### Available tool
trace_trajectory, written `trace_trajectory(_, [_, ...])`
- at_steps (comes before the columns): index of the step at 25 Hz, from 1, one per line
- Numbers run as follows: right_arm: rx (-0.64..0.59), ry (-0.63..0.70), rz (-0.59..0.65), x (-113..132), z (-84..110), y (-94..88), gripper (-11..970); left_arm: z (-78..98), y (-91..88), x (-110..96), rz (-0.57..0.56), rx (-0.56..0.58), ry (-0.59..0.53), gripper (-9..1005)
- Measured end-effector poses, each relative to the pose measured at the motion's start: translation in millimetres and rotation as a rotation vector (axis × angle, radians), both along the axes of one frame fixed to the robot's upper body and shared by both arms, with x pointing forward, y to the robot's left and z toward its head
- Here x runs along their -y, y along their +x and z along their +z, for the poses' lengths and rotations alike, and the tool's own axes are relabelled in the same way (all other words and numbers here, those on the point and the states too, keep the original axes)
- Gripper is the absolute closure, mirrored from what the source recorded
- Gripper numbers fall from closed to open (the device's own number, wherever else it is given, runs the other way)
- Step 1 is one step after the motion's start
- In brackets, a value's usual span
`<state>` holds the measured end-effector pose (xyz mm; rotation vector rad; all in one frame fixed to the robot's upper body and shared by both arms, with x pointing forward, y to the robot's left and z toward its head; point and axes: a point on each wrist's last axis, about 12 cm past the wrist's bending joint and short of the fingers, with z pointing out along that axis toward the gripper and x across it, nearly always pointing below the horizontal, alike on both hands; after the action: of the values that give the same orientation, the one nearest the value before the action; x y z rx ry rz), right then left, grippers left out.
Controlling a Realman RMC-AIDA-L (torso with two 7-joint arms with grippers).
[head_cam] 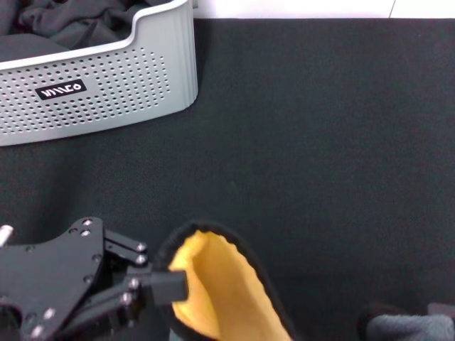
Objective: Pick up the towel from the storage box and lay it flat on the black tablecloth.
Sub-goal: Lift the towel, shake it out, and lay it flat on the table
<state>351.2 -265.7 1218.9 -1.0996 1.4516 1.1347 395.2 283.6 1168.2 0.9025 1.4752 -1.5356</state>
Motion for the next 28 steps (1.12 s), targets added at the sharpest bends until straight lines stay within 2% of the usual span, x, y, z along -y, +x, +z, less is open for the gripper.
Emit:
trace_trajectory(3, [-0.047, 0.032, -0.023, 7, -21.1, 6.1, 911, -16.0, 11.6, -4, 0.03, -0.072, 0.001, 976])
trace_trajectory(4, [-0.057, 0.036, -0.038, 10, -27.2, 8.2, 911, -16.0, 11.6, -4, 0.03, -0.072, 0.001, 976])
trace_trajectory(5, [-0.067, 0.044, -0.062, 15, -34.1, 10.5, 911, -30.4, 31.9, -2, 0.035, -0.123, -0.009, 976])
trace_trajectory(8, [-0.098, 0.055, -0.108, 27, -50.0, 18.9, 911, -44.6, 57.0, 7, 0.024, -0.172, -0.015, 976])
trace_trajectory(13, [-0.175, 0.098, -0.118, 30, -78.1, 59.6, 910, -75.9, 93.2, 31, 0.012, -0.25, 0.077, 976])
trace_trajectory(16, [-0.232, 0.101, -0.141, 31, -97.8, 87.7, 910, -80.9, 107.4, 46, 0.013, -0.246, 0.15, 976])
trace_trajectory(20, [-0.27, 0.075, -0.172, 30, -116.5, 112.8, 909, -81.1, 128.4, 66, 0.021, -0.21, 0.245, 976])
trace_trajectory(25, [-0.293, 0.014, -0.211, 23, -127.0, 141.9, 908, -86.1, 141.4, 66, 0.097, -0.185, 0.32, 976])
trace_trajectory(28, [-0.297, -0.024, -0.246, 21, -130.6, 153.3, 908, -87.9, 147.8, 65, 0.128, -0.165, 0.364, 976])
